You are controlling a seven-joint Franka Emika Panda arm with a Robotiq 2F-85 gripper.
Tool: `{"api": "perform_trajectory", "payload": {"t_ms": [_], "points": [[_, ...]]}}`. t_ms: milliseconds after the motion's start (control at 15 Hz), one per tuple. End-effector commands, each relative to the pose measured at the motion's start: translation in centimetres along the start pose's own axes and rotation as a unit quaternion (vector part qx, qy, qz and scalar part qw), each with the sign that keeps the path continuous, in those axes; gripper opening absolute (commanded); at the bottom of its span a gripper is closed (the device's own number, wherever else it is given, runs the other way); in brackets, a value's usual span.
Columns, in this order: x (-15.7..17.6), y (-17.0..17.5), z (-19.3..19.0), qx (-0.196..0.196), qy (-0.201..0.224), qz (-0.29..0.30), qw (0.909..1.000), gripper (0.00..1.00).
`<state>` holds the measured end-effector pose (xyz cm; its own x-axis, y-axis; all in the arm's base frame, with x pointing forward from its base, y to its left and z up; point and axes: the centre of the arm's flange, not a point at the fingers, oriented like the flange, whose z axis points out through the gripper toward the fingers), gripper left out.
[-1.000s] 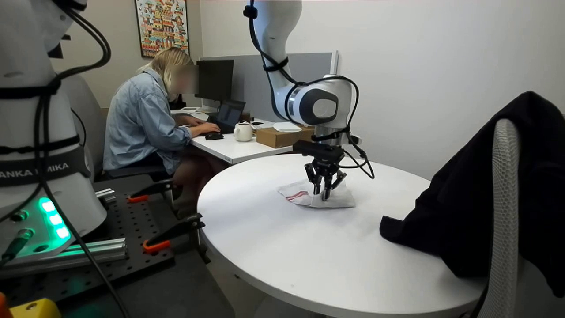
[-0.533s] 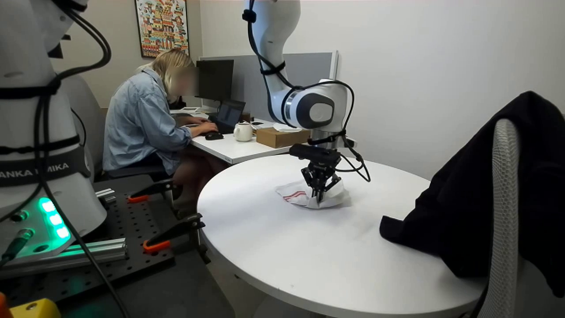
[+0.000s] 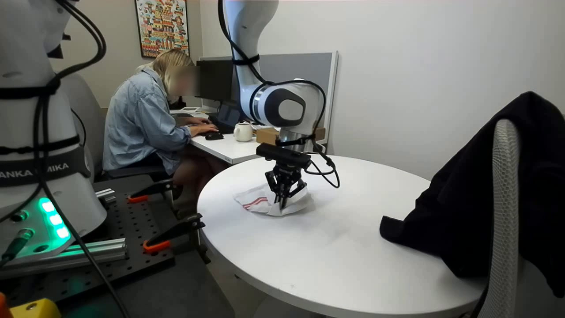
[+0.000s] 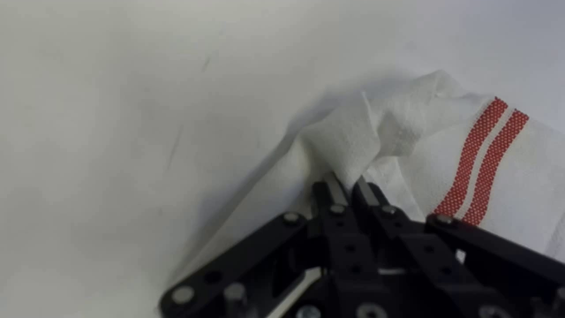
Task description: Use the white and red towel to wipe the table
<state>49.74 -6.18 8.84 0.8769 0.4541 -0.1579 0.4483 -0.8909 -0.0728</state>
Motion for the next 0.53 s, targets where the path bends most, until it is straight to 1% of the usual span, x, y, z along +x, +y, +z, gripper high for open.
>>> {"api": "perform_trajectory", "payload": {"t_ms": [0,267,467], "points": [[-2.5,1.2,1.1,0.0,-0.006,0.001,1.0,0.04],[-2.2,7.6,-0.8,-0.014,0.028,0.044,0.9986,0.04],[-3.9,13.6,-2.0,-0.028,0.045,0.082,0.9952,0.04]]}}
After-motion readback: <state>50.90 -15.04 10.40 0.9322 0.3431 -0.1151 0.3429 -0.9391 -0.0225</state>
